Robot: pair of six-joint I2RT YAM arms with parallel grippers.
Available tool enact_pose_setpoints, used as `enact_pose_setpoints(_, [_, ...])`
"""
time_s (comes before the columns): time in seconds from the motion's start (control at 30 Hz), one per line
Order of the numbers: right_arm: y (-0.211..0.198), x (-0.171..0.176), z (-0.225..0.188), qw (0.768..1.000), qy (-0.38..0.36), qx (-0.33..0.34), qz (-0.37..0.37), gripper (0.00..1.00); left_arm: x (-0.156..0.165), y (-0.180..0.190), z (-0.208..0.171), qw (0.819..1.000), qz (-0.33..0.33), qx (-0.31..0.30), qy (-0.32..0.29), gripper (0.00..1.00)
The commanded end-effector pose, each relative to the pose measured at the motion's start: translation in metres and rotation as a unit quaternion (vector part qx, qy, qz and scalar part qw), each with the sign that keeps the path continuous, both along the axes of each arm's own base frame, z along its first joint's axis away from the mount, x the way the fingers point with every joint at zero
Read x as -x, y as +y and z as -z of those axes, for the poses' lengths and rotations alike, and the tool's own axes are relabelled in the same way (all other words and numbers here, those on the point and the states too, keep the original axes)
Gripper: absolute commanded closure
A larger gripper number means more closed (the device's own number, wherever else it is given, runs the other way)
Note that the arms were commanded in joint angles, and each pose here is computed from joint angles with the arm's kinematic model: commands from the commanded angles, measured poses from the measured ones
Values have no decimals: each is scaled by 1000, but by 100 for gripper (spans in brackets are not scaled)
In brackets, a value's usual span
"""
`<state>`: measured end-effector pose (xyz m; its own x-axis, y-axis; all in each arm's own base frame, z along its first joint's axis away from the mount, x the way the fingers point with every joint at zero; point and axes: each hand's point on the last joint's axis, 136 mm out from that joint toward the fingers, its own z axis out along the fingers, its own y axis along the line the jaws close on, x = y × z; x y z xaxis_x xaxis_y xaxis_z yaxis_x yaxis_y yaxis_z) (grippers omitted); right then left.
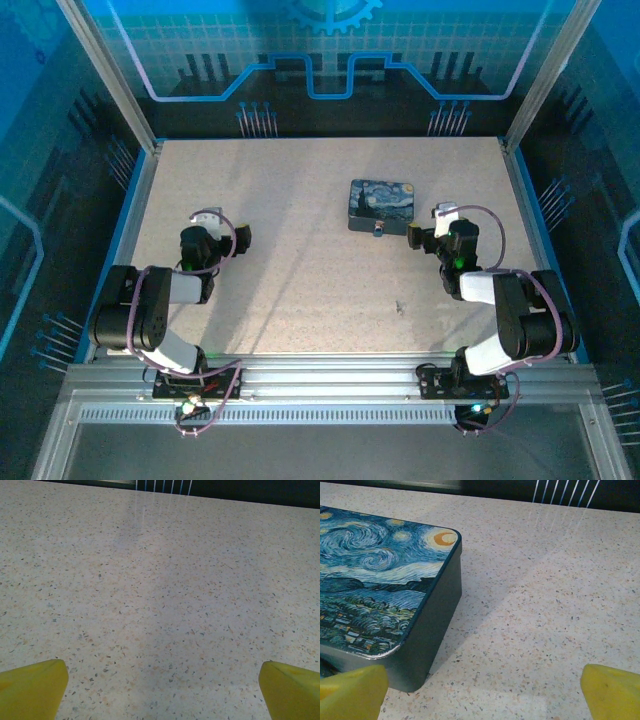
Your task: Unlock the padlock with the key
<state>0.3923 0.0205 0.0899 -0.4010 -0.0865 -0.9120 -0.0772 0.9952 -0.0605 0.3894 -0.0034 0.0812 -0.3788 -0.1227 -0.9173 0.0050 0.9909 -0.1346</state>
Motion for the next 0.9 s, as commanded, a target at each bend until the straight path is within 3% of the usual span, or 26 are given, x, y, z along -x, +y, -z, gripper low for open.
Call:
enact_pose_setpoints(0.0, [-2,-4,-17,1000,-10,-4,14,0,-5,-2,-21,999,5,-5,-36,1])
enact_pose_setpoints(0.3, [-5,14,-53,999,-7,-30,29,0,10,1,-64,998,-5,-4,-56,1])
enact_pose_setpoints(0.47, [0,21,-69,996,35,-79,18,0,9,2,-103,993,-47,104,-32,1])
enact_pose_setpoints(0.6, [1,20,-77,982,72,-172,14,0,-4,-22,-112,977,-24,208,42,1])
enact_pose_setpoints(0.87, [12,3,-72,940,122,-319,-11,0,-38,-98,-100,951,48,278,125,1])
